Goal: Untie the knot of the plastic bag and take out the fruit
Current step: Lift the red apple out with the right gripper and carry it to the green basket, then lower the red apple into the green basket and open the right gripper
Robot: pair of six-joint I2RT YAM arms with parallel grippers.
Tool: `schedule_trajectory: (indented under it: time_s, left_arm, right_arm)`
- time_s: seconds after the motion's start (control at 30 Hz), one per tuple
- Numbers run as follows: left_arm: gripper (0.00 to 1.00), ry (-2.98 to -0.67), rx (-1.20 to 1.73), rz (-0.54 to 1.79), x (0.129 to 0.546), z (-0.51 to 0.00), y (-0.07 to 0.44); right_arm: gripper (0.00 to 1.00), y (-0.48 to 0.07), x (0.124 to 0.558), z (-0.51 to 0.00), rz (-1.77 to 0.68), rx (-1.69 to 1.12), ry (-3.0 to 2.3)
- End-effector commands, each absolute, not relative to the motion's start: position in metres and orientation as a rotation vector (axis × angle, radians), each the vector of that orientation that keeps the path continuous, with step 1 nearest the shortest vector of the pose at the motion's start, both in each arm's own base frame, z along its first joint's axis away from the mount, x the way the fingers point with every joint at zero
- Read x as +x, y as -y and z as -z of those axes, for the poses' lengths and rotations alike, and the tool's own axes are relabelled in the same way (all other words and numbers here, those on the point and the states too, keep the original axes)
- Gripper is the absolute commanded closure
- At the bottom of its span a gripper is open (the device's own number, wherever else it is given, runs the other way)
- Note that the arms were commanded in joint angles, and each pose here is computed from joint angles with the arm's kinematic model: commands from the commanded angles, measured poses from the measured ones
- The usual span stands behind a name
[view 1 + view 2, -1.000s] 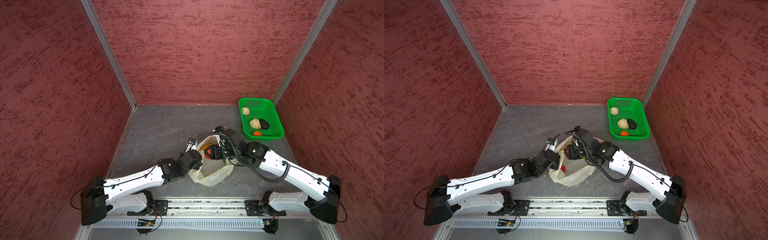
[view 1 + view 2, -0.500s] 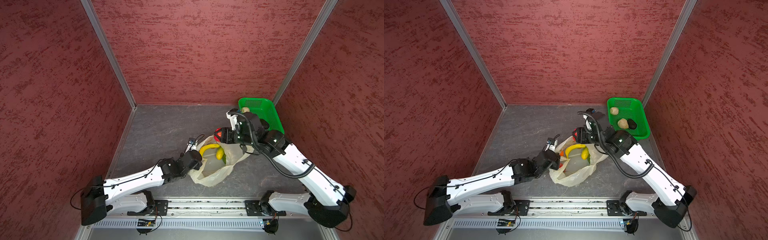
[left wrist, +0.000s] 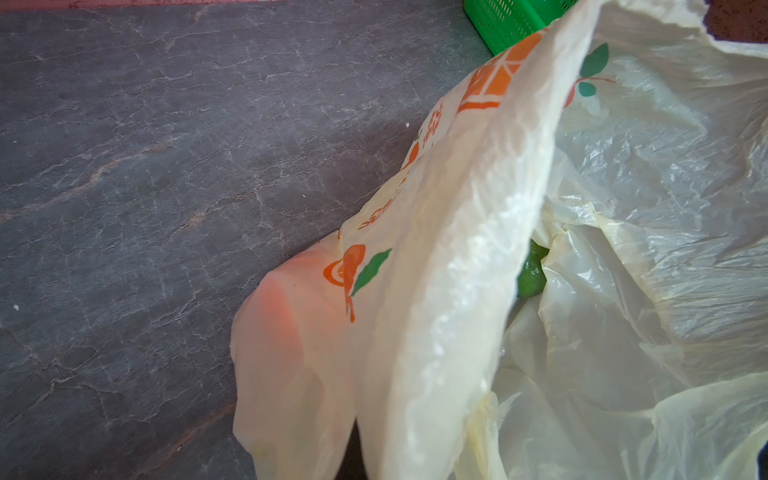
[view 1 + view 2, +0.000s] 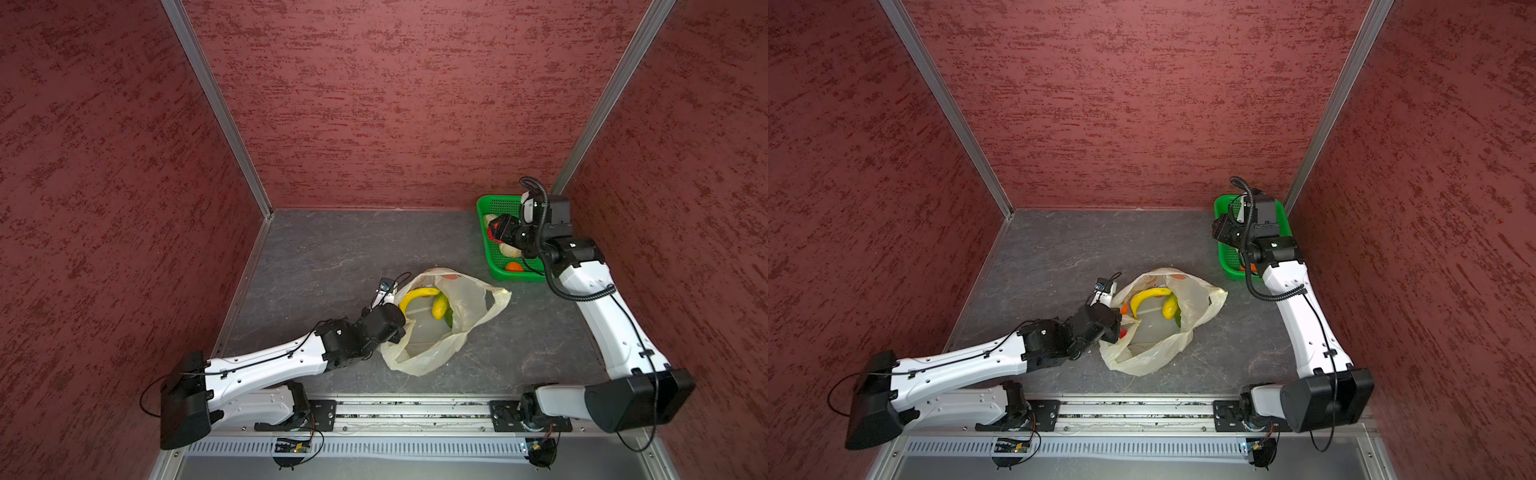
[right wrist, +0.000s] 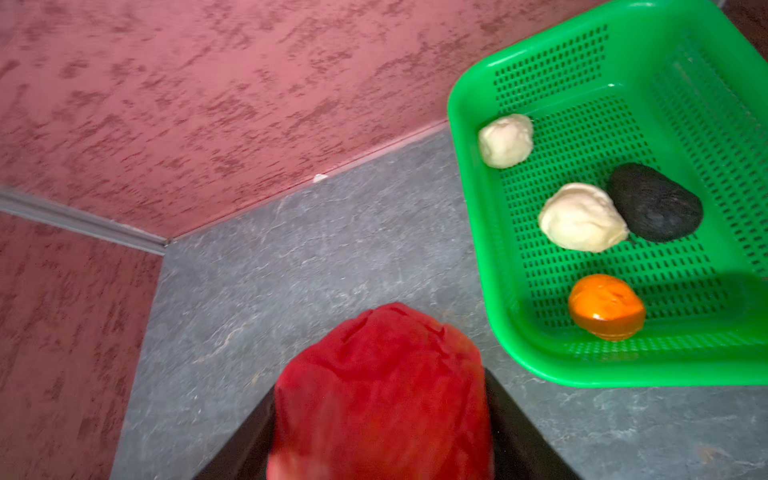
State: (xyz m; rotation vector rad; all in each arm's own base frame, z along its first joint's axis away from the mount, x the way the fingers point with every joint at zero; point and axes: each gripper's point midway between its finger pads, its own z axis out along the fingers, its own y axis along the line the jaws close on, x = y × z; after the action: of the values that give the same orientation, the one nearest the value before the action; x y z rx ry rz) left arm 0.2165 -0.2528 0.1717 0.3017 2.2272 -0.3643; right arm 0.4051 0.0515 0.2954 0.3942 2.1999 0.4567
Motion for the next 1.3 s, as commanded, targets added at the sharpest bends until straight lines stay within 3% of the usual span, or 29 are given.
schedule_trajectory:
  time_s: [0.0, 0.37, 0.57, 0.73, 0.97, 1.13, 1.27]
  left_arm:
    - [1.00, -2.185, 0.311, 0.377, 0.217, -0.184, 0.256]
    - [1.00, -2.175, 0.346, 0.371, 0.218, -0.186, 0.259]
    - [1.00, -2.193, 0.342, 0.384, 0.218, -0.182, 0.262]
    - [1.00, -2.211, 0.334, 0.389, 0.217, -0.177, 0.264]
    - [1.00, -2.208, 0.336, 0.384, 0.218, -0.175, 0.265]
    - [1.00, -2.180, 0.341, 0.403, 0.218, -0.186, 0.264]
    - [1.00, -2.170, 0.359, 0.425, 0.217, -0.187, 0.267]
  right_arm:
    - [0.52, -0.029, 0.437, -0.273, -0.480, 0.464, -2.157]
    - [0.49, 0.034, 0.497, -0.163, -0.386, 0.658, -2.276]
    - [0.27, 0.035, 0.505, -0.140, -0.381, 0.669, -2.331]
    - [0.15, 0.038, 0.503, -0.140, -0.351, 0.673, -2.352]
    - [0.11, 0.035, 0.493, -0.151, -0.345, 0.649, -2.368]
    - [0.02, 0.029, 0.477, -0.179, -0.356, 0.610, -2.337]
    - [0.02, 0.017, 0.462, -0.205, -0.405, 0.564, -2.312]
